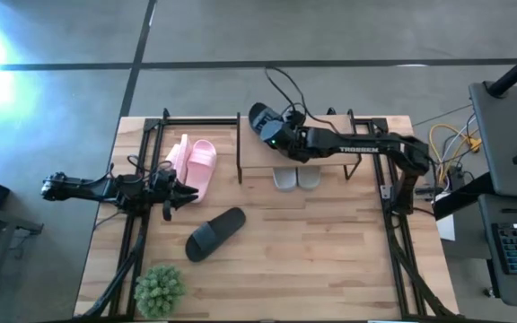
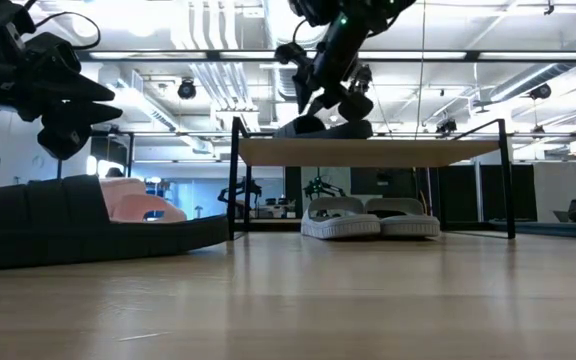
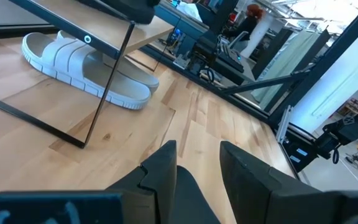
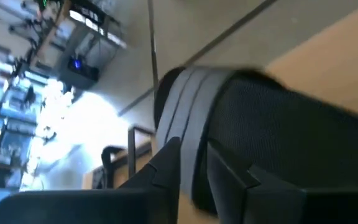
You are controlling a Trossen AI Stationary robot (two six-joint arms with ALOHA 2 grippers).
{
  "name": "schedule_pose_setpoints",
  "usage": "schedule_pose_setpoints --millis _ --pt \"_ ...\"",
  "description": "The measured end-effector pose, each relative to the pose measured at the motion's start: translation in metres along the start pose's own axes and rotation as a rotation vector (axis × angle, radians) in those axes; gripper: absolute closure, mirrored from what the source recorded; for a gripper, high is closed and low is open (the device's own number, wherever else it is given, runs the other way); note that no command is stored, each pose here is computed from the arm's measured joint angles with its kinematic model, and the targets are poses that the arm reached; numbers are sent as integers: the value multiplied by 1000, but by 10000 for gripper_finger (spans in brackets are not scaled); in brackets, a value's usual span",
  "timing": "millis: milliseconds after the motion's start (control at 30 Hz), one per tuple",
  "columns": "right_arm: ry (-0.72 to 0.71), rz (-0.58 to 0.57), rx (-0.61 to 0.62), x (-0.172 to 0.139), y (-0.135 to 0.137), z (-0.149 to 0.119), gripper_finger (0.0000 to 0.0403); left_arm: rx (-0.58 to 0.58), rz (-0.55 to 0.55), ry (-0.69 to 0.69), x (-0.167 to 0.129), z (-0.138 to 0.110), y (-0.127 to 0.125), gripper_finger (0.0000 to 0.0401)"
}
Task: Pick and place slides into the shelf
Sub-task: Put the right black slide on the shelf, then move the right pink slide to the center of the table
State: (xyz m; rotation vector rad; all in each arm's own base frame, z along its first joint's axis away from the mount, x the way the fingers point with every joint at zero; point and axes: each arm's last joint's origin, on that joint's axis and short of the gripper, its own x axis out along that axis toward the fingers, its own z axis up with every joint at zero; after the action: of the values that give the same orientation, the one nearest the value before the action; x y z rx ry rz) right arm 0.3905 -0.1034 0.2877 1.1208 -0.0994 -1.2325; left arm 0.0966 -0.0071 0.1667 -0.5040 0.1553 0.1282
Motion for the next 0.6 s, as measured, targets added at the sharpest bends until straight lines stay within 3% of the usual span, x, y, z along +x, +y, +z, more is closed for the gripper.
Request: schedule_pose_setpoints --millis 267,600 --pt "207 -15 -163 -3 -5 -10 281 -2 -5 -9 0 1 0 292" --pt "231 33 -336 -30 0 -2 264 -2 -6 -10 0 1 0 292"
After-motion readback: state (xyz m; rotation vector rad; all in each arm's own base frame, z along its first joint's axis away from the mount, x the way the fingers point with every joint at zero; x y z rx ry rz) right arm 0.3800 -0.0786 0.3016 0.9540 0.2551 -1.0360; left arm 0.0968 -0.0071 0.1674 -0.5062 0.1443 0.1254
